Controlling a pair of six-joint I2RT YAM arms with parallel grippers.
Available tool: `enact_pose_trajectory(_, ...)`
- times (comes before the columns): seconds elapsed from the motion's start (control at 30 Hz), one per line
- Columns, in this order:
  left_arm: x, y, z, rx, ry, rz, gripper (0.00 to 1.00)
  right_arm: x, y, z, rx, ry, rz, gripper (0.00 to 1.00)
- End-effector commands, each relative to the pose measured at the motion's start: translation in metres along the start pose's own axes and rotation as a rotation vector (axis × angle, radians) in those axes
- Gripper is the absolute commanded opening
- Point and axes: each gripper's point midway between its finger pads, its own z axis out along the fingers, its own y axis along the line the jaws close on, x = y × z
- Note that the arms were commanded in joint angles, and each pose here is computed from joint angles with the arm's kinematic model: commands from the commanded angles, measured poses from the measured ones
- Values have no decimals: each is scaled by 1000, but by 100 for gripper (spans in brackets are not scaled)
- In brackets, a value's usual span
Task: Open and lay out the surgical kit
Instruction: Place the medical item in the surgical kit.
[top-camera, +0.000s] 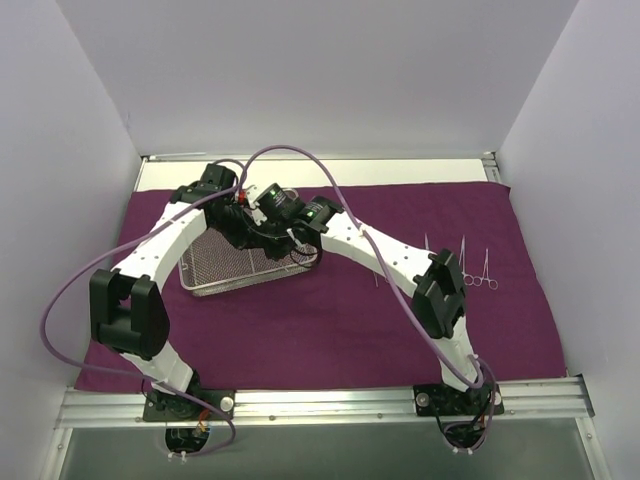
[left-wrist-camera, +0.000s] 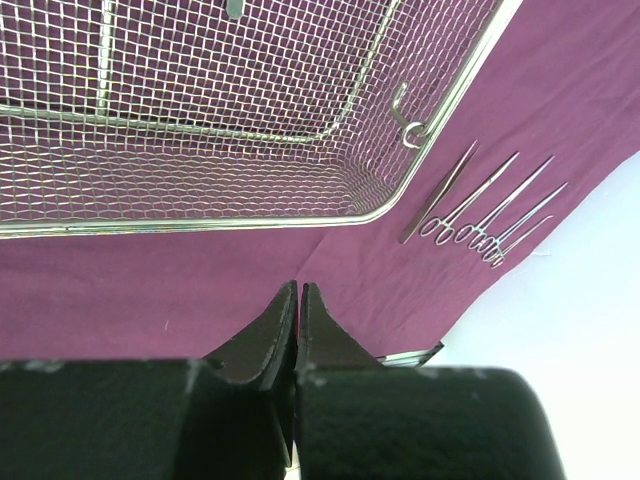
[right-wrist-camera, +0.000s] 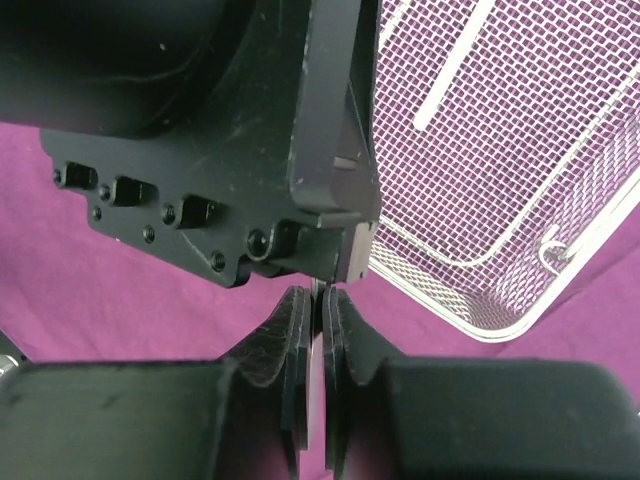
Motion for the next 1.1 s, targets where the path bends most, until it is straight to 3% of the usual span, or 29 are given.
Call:
enact_pose_trajectory(0.0, 3, -18, -16, 91, -10, 26, 2, -3, -1, -6, 30, 5, -28, 0)
enact_pose_trajectory(0.13, -2, -21, -18, 130, -8, 19, 17, 2, -5, -7, 48, 12, -26, 0)
enact_pose_trajectory(0.17, -4, -21, -19, 135, -12, 15, 28, 4, -7, -7, 60, 14, -27, 0)
enact_pose_trajectory(0.23, -11, -21, -21, 157, -23, 13, 30, 9, -11, -9, 75, 15, -23, 0)
enact_pose_trajectory(0.37, -27, -8, -23, 153, -38, -9, 59, 18, -18, -13, 84, 26, -1, 0)
enact_pose_trajectory(0.53, -61, 27, -32, 128, -106, -3, 70, 36, -43, -27, 104, 36, 84, 0)
enact_pose_trajectory(0.73, -69, 36, -40, 116, -155, 155, 72, 66, -123, -54, 245, 2, 374, 0)
enact_pose_trajectory(1.07, -49, 38, -28, 84, -112, 260, 72, 112, -177, -32, 344, 109, 478, 0)
